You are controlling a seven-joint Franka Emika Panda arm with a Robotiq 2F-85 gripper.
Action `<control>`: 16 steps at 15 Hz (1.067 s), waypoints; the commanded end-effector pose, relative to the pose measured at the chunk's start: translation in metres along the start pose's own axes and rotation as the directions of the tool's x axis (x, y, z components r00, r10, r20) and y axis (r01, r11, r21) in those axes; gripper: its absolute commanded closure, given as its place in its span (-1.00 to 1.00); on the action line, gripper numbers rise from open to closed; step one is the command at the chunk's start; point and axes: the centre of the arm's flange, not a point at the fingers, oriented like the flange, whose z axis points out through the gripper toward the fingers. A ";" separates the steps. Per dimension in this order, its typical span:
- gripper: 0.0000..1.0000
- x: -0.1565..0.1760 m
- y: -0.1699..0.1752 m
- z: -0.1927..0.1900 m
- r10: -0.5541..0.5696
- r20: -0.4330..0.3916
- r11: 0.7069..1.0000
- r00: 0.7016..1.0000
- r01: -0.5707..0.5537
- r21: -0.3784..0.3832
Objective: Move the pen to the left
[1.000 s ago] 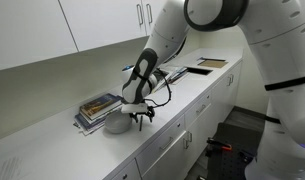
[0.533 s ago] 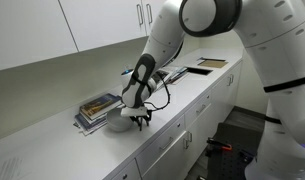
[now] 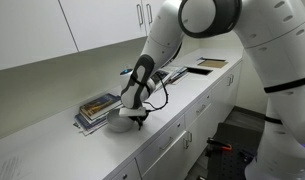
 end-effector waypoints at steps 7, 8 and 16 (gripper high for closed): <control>0.94 -0.001 0.006 -0.056 -0.098 -0.007 0.989 0.995 0.099 0.112; 0.94 -0.002 0.008 -0.063 -0.099 -0.016 0.989 0.995 0.101 0.108; 0.94 -0.057 0.029 -0.093 0.113 -0.061 0.992 0.992 -0.110 0.054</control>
